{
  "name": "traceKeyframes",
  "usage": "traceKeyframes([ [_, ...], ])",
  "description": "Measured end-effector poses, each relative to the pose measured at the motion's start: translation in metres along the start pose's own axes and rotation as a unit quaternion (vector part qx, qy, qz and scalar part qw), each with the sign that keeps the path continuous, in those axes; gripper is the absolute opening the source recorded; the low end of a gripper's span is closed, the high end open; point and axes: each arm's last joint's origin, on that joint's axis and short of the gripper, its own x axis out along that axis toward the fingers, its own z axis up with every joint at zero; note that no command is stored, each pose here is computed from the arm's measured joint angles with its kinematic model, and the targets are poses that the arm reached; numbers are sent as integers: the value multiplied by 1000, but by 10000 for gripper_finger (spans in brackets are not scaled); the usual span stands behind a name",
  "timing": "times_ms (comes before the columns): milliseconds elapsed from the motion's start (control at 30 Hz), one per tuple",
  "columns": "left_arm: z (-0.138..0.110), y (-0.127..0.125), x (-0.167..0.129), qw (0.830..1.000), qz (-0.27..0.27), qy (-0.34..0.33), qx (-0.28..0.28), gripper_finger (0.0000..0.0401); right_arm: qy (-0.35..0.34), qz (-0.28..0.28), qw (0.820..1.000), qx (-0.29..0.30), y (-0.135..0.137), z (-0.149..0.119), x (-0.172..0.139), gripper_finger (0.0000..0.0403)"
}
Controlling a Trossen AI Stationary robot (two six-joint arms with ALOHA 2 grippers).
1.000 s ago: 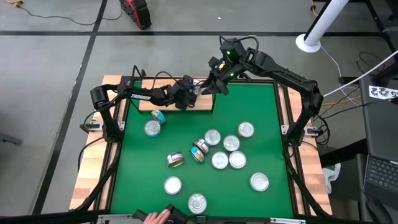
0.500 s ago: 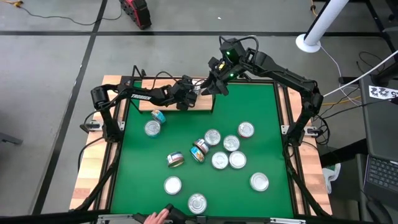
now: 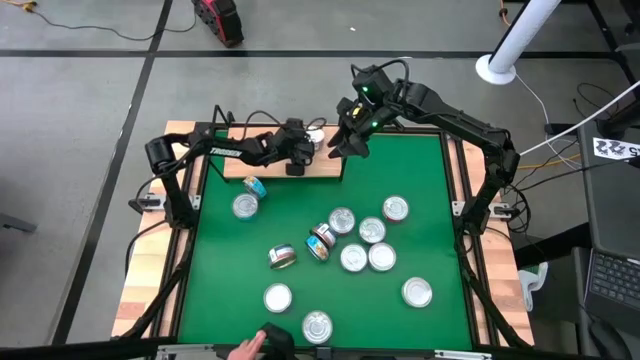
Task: Stack canned seafood by type on shelf
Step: Put the blue pink tuna can on the shelf, then put the yellow blue tuna can on the shelf
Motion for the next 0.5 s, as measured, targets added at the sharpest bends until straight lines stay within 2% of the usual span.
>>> traceKeyframes([
  [233,-4,5,3,994,-70,-78,-33,269,14,-36,999,3,-2,-4,0,262],
  [367,-2,4,2,993,-72,-80,-37,269,20,-37,999,7,-2,-5,0,262],
  [500,9,1,-6,994,-57,-91,-29,269,30,-38,999,5,-3,-7,0,262],
])
